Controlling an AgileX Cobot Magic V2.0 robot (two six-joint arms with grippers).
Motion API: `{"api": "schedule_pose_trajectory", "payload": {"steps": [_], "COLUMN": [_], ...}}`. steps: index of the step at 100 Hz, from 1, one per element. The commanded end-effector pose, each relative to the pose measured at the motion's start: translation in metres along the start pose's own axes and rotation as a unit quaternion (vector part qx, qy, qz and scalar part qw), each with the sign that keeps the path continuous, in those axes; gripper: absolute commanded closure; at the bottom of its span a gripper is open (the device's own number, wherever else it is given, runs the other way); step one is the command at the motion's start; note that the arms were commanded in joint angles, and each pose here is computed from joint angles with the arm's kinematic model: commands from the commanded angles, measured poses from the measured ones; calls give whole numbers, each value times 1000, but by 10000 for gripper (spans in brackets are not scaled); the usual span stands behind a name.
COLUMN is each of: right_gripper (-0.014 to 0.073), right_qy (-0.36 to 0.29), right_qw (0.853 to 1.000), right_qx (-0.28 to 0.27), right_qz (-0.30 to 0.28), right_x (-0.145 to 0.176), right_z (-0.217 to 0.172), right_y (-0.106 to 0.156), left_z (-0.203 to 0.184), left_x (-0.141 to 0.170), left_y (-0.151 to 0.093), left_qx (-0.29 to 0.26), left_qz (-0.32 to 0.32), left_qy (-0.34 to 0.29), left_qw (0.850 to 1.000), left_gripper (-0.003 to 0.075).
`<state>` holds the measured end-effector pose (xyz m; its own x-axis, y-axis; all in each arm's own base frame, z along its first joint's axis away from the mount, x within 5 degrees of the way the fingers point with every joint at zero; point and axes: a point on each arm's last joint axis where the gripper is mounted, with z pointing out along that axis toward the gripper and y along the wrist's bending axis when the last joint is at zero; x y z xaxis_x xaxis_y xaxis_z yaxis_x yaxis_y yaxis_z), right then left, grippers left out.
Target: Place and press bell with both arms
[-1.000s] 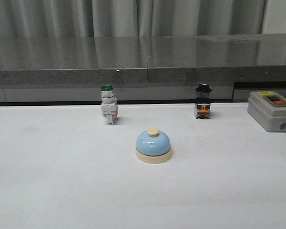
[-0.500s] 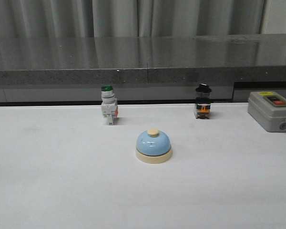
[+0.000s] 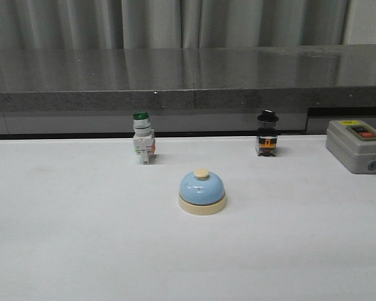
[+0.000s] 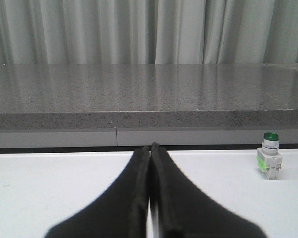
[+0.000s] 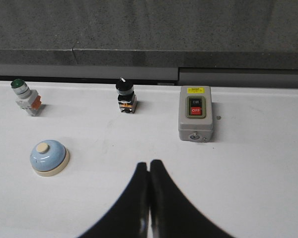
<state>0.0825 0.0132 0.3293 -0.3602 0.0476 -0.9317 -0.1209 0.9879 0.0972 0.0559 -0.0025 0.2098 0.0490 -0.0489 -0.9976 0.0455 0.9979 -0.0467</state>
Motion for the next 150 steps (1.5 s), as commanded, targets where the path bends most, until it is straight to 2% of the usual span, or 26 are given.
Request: {"api": "schedule_pose_trajectory", "payload": {"steps": [1, 17, 29, 55, 83, 100, 125, 150], "right_gripper": [655, 655, 655, 655, 655, 655, 655, 655], "right_qy": [-44, -65, -108, -185, -232, -226, -250, -255], "right_qw": [999, 998, 994, 982, 972, 974, 968, 966], "right_qx": [1, 8, 9, 0, -2, 9, 6, 5], "right_qz": [-7, -22, -32, -33, -33, -32, -33, -33], "right_x": [-13, -13, -3, 44, 89, 101, 116, 116], "right_z": [-3, -1, 1, -5, -9, 1, 12, 12], "right_y": [0, -1, -3, -6, -11, -13, -14, -14], "left_z": [-1, -1, -1, -1, -1, -1, -1, -1], "left_x": [6, 6, 6, 6, 6, 6, 6, 6], "left_y": [1, 1, 1, 1, 1, 1, 1, 1], "left_qx": [-1, -1, -1, -1, -1, -1, -1, -1], "left_qz": [-8, -8, -8, -8, -8, -8, -8, -8], "left_qy": [-33, -33, -33, -33, -33, -33, -33, -33], "left_qw": [999, 999, 999, 999, 999, 999, 999, 999], "left_gripper": [741, 741, 741, 741, 741, 741, 741, 741]}}
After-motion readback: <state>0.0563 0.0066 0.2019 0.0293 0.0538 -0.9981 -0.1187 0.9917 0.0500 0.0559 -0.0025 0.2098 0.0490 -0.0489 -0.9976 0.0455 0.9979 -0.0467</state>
